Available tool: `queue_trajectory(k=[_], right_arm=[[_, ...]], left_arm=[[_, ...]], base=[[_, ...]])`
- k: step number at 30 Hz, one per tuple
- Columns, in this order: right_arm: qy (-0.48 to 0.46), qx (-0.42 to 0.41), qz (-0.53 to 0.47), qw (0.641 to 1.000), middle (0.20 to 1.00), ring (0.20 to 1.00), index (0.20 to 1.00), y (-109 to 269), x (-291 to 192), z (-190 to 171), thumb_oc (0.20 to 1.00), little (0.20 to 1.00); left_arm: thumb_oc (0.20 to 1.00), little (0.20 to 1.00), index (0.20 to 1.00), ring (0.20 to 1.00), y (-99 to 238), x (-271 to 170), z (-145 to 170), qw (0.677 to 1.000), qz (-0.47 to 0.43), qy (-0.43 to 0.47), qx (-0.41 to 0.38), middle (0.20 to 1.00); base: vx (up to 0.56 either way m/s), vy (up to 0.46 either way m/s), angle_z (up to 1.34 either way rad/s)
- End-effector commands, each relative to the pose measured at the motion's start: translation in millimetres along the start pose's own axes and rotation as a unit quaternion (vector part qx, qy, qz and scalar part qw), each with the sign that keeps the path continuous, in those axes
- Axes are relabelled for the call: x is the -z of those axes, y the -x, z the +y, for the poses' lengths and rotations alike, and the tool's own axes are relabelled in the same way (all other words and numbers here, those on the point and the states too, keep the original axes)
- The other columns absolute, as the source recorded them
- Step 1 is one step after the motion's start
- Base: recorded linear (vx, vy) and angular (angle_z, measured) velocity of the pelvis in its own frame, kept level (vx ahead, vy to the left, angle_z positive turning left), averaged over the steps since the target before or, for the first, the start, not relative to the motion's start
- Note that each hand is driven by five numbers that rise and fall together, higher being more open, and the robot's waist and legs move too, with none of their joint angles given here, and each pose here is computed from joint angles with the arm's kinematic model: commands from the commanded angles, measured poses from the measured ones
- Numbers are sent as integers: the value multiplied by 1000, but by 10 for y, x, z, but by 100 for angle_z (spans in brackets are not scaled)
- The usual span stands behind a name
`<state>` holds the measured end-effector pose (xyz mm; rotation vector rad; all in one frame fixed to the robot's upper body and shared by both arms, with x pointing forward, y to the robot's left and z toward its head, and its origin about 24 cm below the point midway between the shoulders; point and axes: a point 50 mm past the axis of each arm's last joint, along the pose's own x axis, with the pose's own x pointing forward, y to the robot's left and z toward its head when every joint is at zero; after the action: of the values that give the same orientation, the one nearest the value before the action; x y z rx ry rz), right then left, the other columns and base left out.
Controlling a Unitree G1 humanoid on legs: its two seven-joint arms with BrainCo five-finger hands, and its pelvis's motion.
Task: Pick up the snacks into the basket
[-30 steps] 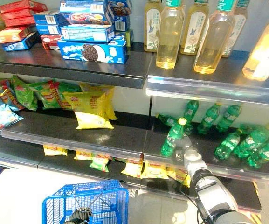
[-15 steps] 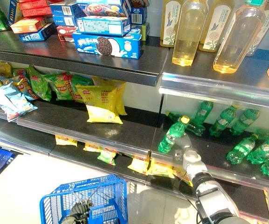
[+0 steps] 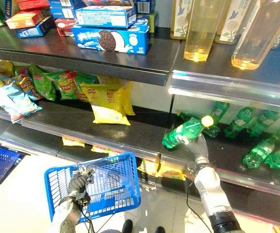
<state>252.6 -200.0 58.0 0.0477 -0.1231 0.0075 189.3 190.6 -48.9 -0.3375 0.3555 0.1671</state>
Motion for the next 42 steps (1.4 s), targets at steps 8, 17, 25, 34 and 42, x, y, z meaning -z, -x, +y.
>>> queue_trajectory(k=[8,17,25,34,42], right_arm=[[152,-285,23,946,200,200,200,82,71,364,200,200],[403,-438,84,799,200,200,200,-72,668,835,200,200],[439,-449,116,770,200,200,200,-36,915,930,200,200],[448,-392,80,799,200,200,200,-415,730,1107,200,200],[398,-306,37,864,200,200,200,-857,326,1232,200,200]], left_arm=[[200,200,200,200,-62,-879,-694,956,-174,11,237,200],[200,200,200,200,60,-1063,-1360,901,-177,37,395,200],[200,200,200,200,239,-1141,-1795,855,-152,67,492,200],[200,200,200,200,537,-1045,-2134,801,-86,100,584,200],[200,200,200,200,715,-1019,-2364,766,-55,89,634,200]], base=[[-1,1,1],[-19,-9,5],[-18,-16,31],[-33,4,29],[-88,17,11]])
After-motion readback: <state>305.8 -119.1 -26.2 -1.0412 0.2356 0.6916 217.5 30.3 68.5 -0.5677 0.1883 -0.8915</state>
